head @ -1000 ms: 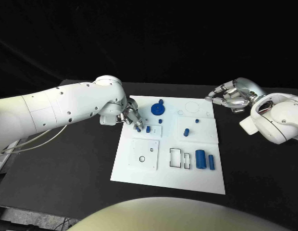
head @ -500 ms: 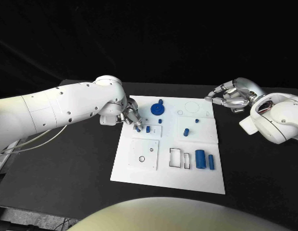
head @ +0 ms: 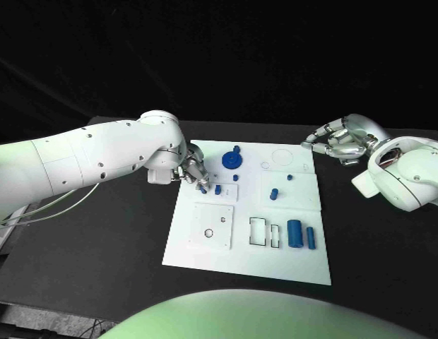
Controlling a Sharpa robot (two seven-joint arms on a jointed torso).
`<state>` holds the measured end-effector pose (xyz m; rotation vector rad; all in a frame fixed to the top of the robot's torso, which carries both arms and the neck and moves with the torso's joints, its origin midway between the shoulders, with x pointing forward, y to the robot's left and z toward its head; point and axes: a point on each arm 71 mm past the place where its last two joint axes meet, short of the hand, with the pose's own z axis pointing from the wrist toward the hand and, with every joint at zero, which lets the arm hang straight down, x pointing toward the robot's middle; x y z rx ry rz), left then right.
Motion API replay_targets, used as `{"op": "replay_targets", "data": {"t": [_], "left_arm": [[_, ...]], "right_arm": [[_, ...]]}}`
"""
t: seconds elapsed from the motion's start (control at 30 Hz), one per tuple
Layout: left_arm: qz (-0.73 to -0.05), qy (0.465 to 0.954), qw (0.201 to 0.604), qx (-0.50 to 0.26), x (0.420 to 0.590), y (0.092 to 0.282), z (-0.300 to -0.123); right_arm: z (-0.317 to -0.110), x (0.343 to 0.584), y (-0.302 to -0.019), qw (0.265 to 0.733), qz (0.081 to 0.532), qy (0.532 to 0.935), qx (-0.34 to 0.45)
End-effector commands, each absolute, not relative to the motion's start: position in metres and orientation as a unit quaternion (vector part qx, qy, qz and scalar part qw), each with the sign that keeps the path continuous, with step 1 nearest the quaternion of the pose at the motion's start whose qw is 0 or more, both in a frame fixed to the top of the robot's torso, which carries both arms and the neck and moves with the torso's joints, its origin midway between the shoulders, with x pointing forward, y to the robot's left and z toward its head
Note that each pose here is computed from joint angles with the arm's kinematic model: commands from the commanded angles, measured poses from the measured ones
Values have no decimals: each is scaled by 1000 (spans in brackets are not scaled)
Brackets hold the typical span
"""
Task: Assemble the parts on the task board
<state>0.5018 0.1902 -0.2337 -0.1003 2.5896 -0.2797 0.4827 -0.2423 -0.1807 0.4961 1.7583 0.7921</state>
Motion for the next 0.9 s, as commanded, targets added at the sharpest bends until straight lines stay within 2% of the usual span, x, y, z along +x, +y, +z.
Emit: {"op": "replay_targets", "data": {"t": [0.03,0.9], "left_arm": [[-97,965,243,-34,496,191,-245],[-105,968,225,-26,494,195,-238]], "right_arm": [[-181,482,-241,542,336,744,201],[-181,482,-242,543,334,744,201]]}}
